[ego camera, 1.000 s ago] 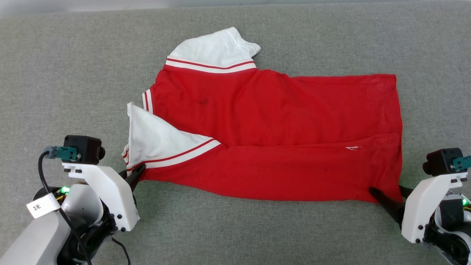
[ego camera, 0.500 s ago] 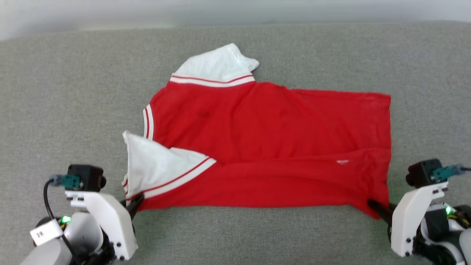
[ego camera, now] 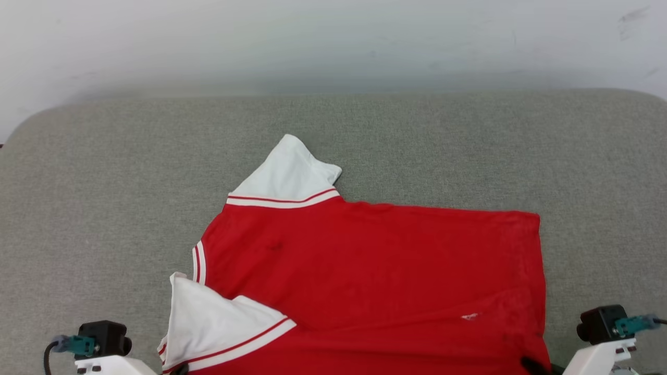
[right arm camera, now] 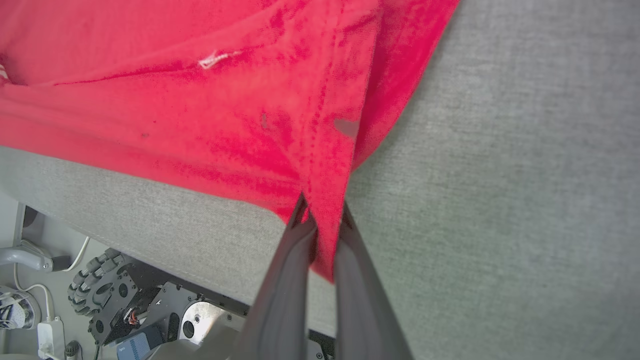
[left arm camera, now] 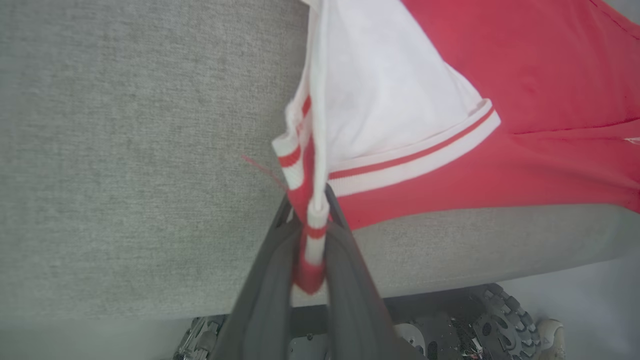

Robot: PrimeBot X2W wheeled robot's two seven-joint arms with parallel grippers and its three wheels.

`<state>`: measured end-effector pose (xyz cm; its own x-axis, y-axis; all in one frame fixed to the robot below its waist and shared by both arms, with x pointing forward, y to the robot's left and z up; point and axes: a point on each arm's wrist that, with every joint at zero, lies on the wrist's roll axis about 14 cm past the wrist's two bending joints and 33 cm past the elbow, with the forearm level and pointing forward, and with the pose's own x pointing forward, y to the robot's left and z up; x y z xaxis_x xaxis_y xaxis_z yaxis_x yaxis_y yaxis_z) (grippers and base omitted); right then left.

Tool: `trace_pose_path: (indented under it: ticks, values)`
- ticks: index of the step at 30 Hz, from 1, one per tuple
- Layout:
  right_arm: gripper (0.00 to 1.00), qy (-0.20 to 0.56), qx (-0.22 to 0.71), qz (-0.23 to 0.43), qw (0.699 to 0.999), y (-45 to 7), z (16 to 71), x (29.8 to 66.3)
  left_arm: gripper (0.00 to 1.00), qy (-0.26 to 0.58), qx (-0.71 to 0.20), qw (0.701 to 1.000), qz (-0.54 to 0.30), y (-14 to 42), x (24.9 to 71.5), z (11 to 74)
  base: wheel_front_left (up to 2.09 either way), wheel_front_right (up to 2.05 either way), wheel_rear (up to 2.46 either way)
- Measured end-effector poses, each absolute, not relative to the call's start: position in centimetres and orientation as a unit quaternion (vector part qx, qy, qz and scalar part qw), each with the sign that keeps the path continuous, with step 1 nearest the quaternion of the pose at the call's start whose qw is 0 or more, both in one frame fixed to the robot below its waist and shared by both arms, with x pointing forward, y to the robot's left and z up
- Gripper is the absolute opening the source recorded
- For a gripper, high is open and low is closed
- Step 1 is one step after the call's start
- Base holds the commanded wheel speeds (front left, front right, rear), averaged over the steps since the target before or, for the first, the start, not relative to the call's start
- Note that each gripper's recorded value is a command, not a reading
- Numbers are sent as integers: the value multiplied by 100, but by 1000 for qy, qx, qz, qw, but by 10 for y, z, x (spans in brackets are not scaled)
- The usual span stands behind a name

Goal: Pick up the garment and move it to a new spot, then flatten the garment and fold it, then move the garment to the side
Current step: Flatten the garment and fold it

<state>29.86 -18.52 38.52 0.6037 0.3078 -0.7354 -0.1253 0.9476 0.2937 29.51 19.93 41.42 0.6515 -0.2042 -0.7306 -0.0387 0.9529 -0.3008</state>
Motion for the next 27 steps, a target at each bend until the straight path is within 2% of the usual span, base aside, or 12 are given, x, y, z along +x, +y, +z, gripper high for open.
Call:
trace_pose_path:
  ticks: [4,14,15,16,17,22,27]
  values:
    - [0,429,115,115,888,-187,386,289,0,415,-148,897,-40,204,287,417,0,0,0]
    - [0,449,139,103,877,-181,371,277,0,464,-184,865,-44,190,274,387,0,0,0]
    - [11,446,141,102,878,-181,371,278,0,460,-185,867,-46,189,278,387,0,0,0]
    - [50,441,142,100,880,-181,371,279,0,455,-187,870,-44,189,281,387,0,0,0]
    - [100,410,143,93,896,-183,377,288,100,436,-184,880,-46,190,292,390,0,0,0]
    - [100,298,124,71,944,-196,411,324,100,369,-167,913,-54,194,325,413,0,0,0]
    - [100,206,110,42,971,-207,441,347,100,293,-128,945,-70,192,360,443,0,0,0]
